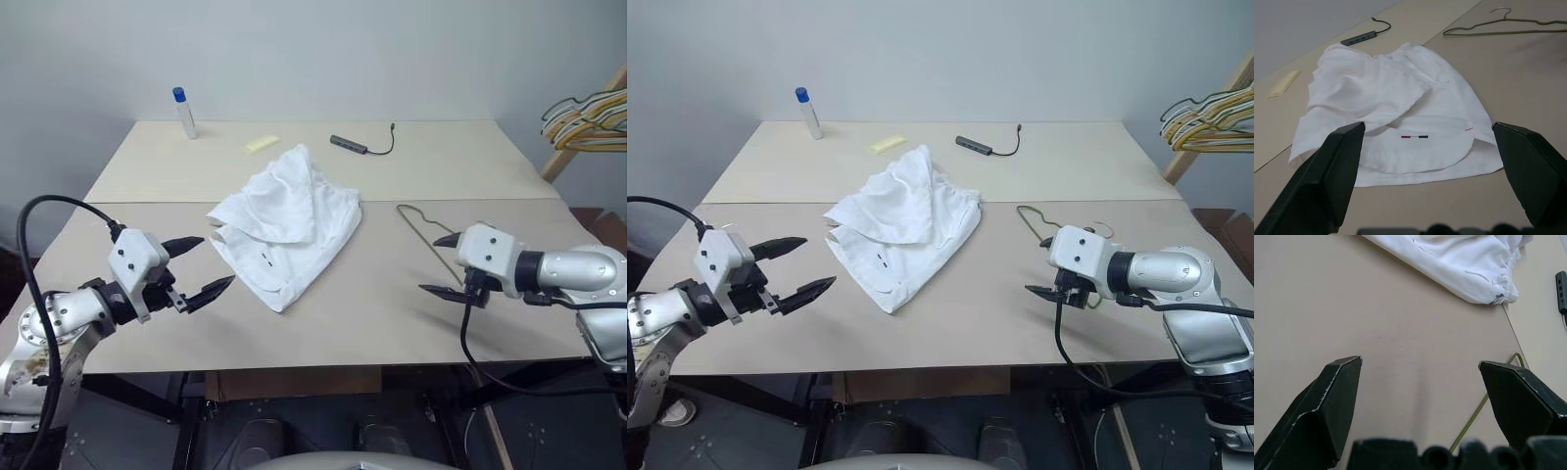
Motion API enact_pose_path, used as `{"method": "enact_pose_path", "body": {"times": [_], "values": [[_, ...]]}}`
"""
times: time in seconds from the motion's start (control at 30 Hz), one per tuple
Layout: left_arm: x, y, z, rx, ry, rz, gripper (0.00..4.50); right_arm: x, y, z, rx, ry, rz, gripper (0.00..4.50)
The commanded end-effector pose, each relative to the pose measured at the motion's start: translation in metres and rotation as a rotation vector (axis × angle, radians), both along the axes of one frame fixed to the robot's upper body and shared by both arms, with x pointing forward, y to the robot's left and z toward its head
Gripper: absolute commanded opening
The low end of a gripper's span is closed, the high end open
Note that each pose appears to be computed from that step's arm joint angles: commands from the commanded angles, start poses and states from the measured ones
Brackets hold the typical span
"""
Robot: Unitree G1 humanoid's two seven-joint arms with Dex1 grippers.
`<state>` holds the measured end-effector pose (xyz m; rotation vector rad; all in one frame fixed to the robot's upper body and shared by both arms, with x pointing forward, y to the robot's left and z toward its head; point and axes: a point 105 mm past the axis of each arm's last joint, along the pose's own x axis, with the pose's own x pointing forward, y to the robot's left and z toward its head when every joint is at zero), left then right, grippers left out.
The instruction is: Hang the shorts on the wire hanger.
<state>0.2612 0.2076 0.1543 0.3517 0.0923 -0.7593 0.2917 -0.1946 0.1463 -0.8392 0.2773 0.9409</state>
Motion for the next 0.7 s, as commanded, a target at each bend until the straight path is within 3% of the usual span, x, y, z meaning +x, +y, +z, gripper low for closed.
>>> {"method": "enact_pose_path", "body": {"times": [0.03, 0.33, 0.7], "values": [[0.001, -0.005, 0.012, 0.004, -0.058, -0.013, 4.50, 0.002, 0.004, 0.014, -0.003, -0.056, 0.024, 4.46], [0.005, -0.008, 0.016, -0.026, -0.062, 0.012, 4.50, 0.001, 0.004, 0.013, -0.002, -0.049, 0.028, 4.46], [0.000, -0.022, -0.001, -0.004, -0.001, -0.029, 4.50, 0.003, 0.007, 0.011, 0.004, -0.052, 0.011, 4.46]]}}
